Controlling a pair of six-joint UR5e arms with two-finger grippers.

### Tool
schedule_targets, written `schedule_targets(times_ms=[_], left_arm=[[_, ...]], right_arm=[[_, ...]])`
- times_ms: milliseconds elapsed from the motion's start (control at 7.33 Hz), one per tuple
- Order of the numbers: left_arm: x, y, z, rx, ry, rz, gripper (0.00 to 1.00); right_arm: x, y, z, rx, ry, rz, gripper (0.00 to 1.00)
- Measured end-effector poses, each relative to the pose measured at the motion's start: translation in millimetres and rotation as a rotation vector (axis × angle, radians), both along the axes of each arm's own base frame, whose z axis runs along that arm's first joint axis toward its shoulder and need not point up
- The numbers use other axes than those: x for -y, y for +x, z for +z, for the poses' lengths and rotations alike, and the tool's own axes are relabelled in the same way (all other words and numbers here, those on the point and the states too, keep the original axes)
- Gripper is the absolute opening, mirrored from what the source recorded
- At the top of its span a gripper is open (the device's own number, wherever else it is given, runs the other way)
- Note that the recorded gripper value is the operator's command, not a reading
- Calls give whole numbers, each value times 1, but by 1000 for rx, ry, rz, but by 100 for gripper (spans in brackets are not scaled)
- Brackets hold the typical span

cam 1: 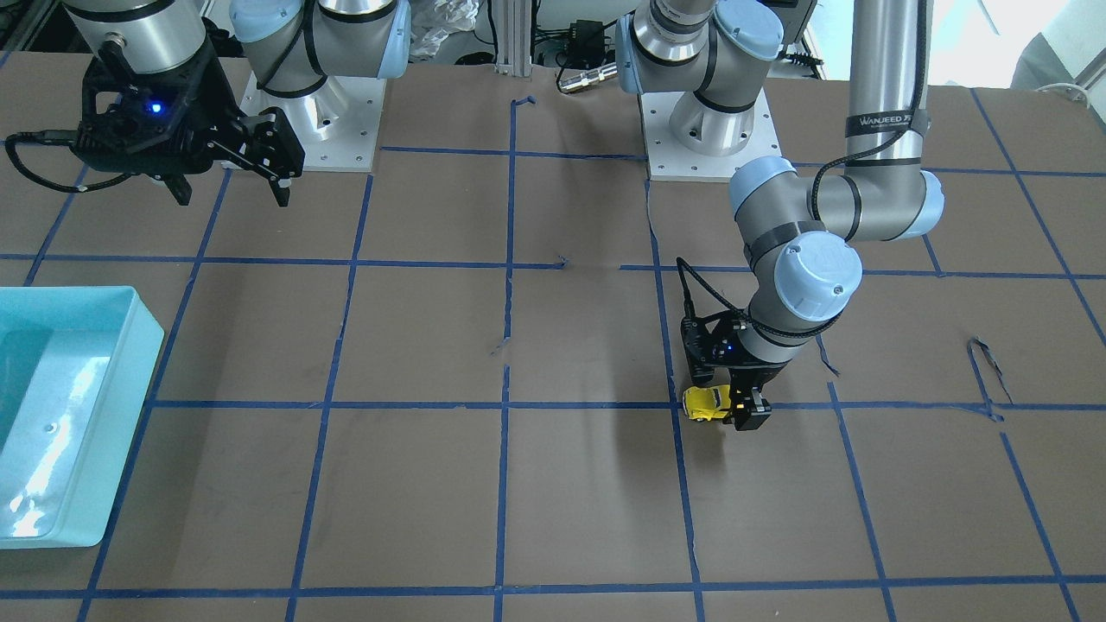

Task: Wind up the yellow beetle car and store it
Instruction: 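Close the left gripper around the yellow car's body, then slide the held car along the table, then open the left gripper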

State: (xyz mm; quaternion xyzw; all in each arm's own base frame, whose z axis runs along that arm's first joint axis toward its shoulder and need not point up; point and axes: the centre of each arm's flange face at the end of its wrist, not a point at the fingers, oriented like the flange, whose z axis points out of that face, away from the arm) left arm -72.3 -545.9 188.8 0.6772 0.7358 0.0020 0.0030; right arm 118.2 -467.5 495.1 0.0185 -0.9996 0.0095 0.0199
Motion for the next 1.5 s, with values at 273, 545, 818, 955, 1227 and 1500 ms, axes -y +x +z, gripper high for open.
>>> schedule_targets(times_ms=[273,545,818,955,1227,1500], left_arm=[[2,1,-4,6,-1,-1,35],[3,1,-4,6,-2,-6,34],[4,7,-4,7,-3,-9,34],[4,20,-4,7,-2,-8,34],[6,47,-5,7,-2,-21,34],[7,73,-5,7,-3,-29,35]], right_arm=[[0,0,0,1,0,-3,100],[0,0,0,0,0,-4,100],[0,0,1,-1,-1,-4,100],[0,0,1,0,-1,-4,100],[0,0,1,0,-3,-4,100],[0,0,1,1,-4,-3,100]])
